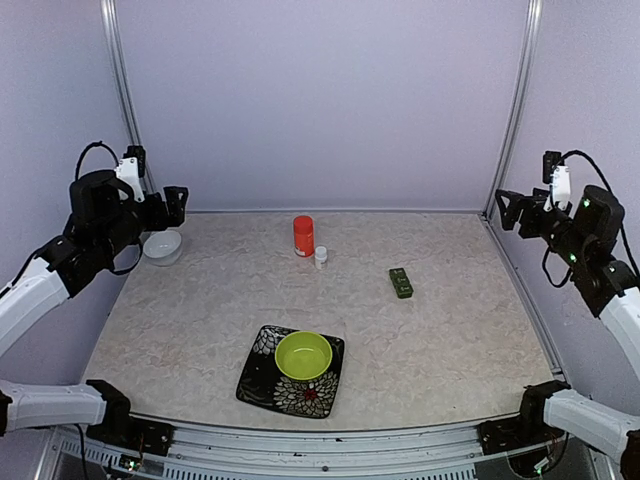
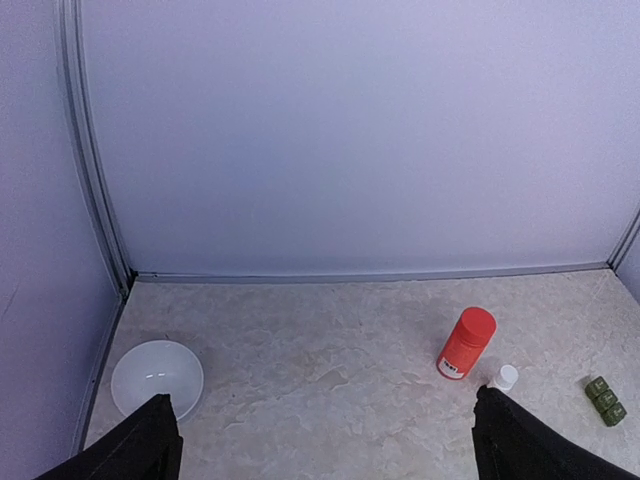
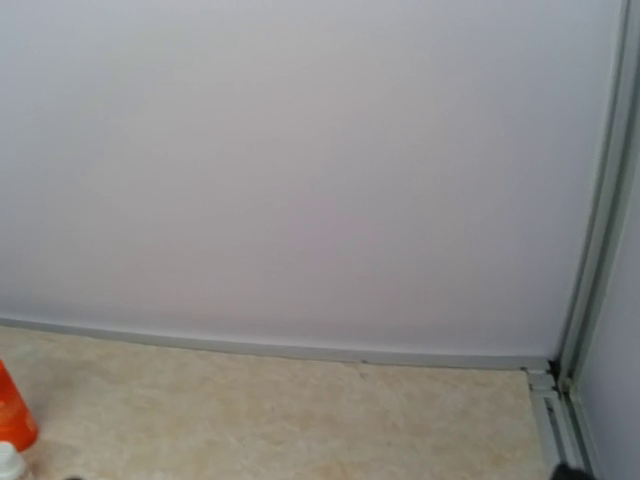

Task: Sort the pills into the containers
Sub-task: Pick up the pill container from the center of the board.

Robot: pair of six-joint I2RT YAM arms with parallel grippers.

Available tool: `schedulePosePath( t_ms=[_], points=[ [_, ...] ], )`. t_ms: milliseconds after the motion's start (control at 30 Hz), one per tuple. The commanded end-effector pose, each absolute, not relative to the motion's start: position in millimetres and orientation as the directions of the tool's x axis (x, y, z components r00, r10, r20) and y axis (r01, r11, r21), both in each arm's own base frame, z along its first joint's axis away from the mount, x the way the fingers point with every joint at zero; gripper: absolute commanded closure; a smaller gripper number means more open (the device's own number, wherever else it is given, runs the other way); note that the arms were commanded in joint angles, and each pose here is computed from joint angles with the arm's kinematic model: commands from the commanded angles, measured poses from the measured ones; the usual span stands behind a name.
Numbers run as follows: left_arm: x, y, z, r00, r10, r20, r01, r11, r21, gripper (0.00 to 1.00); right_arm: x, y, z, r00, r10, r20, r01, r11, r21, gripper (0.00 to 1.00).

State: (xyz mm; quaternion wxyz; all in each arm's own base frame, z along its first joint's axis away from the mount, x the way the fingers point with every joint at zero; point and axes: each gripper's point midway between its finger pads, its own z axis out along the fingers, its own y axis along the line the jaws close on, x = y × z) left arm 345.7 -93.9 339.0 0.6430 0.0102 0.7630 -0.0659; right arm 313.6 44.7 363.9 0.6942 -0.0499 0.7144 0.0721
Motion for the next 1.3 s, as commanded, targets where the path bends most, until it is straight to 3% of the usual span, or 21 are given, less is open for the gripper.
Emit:
schedulePosePath(
  t_ms=[0, 267, 533, 733, 867, 1033, 1267],
  points=[
    [349, -94, 342, -0.217, -0.143, -0.966, 0.118, 0.978, -0.172, 0.01, 305, 53, 381, -0.029, 0.066, -0.997, -0.256, 0.964, 0.071, 0.00],
    [361, -85, 331, -0.306, -0.246, -0.920, 0.124, 0.947, -0.295, 0.01, 311, 69, 394, -0.103, 0.198, -0.975, -0.350, 0.910, 0.222, 0.00],
    [376, -83, 308, -0.383, -0.343, -0.858, 0.087, 0.911, -0.403, 0.01, 314, 121, 379, -0.206, 0.266, -0.942, -0.635, 0.696, 0.335, 0.00],
    [379, -114, 287, -0.435, -0.329, -0.838, 0.113, 0.904, -0.413, 0.01, 324, 126, 349, -0.345, 0.268, -0.899, -0.608, 0.666, 0.432, 0.00],
    [382, -140, 267, -0.477, -0.295, -0.828, 0.129, 0.909, -0.397, 0.01, 342, 121, 312, -0.435, 0.212, -0.875, -0.512, 0.741, 0.434, 0.00],
    [386, -165, 249, -0.518, -0.268, -0.812, 0.151, 0.906, -0.395, 0.01, 362, 121, 263, -0.531, 0.117, -0.839, -0.378, 0.854, 0.358, 0.01],
    [388, -192, 230, -0.558, -0.217, -0.801, 0.186, 0.908, -0.376, 0.01, 376, 148, 204, -0.633, -0.024, -0.774, -0.321, 0.917, 0.234, 0.05]
  ],
)
